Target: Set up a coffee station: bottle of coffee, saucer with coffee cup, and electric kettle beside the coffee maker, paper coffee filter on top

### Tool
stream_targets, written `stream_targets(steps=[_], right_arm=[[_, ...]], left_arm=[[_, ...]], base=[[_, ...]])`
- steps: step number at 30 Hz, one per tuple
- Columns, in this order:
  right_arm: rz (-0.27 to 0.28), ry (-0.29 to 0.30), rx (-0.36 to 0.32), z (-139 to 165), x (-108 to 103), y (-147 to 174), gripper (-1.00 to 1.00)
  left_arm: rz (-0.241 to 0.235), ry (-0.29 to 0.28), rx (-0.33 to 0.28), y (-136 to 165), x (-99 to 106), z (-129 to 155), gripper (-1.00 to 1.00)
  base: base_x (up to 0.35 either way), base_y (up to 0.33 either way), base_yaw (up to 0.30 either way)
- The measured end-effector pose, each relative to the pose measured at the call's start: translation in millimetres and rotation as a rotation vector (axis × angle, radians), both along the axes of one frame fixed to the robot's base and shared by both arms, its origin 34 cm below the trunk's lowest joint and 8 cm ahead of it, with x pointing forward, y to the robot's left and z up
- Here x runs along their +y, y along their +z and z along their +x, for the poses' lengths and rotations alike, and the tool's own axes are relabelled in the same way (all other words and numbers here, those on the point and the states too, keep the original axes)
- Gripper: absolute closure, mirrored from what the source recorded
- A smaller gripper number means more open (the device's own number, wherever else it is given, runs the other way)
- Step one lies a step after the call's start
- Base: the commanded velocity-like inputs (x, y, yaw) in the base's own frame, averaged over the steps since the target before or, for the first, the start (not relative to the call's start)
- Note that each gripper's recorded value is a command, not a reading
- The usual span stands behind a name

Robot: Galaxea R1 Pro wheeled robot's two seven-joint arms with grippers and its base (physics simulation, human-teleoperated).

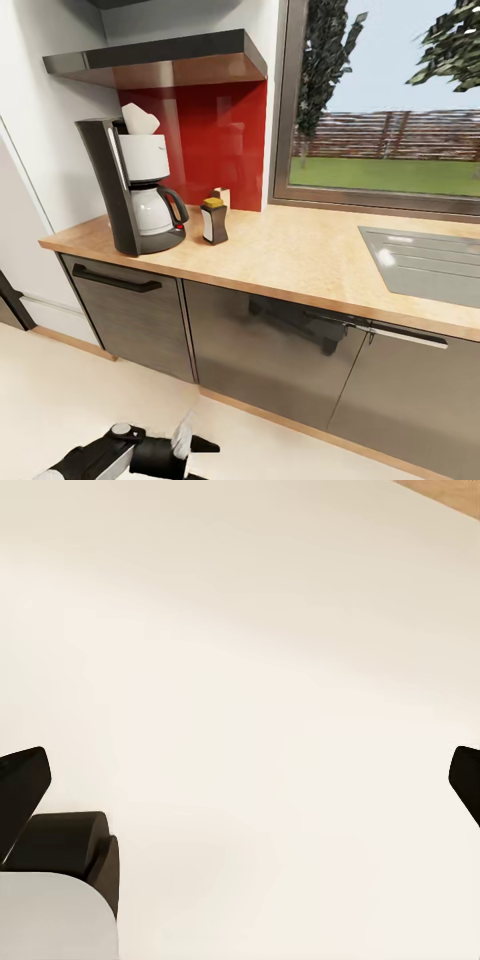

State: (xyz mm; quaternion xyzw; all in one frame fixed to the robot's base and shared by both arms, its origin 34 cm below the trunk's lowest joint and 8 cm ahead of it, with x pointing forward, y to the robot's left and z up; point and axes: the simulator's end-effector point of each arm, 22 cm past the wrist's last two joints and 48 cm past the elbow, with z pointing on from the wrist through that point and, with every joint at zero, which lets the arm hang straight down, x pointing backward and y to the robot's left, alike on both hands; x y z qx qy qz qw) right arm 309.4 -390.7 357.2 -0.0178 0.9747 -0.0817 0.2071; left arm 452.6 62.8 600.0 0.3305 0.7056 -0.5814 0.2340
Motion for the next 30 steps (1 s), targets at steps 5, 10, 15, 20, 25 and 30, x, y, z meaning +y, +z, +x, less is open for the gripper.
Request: stream_targets(steps=[5, 10, 15, 20, 25, 30], right_arm=[[0.001, -0.001, -0.003, 1.7, 0.3, 0.4, -1.0], [-0.002, -0.006, -0.001, 0.4, -2.7, 0.5, -1.0], [-0.009, -0.007, 0.004, -2.4, -7.1, 0.7, -1.0], [-0.011, -0.009, 0.024, -11.5, -8.9, -1.4, -1.0], [-0.01, -0.009, 0.028, -13.3, -8.4, -1.9, -1.0], [-0.01, -0.009, 0.027, -13.1, -8.1, -2.0, -1.0]], left_arm=[[0.155, 0.223, 0.136, -80.9, 76.2, -24.1, -1.0], [0.159, 0.467, 0.234, -108.2, 96.1, -32.0, -1.0], [0.284, 0.631, 0.275, -145.2, 115.1, -36.2, -1.0], [0.323, 0.723, 0.288, -155.3, 128.0, -28.5, -1.0], [0.322, 0.751, 0.295, -156.3, 130.6, -25.4, -1.0], [0.322, 0.753, 0.296, -156.4, 130.8, -25.2, -1.0]], base=[[0.0, 0.0, 0.0], [0.0, 0.0, 0.0], [0.0, 0.0, 0.0], [0.0, 0.0, 0.0], [0.0, 0.0, 0.0], [0.0, 0.0, 0.0]])
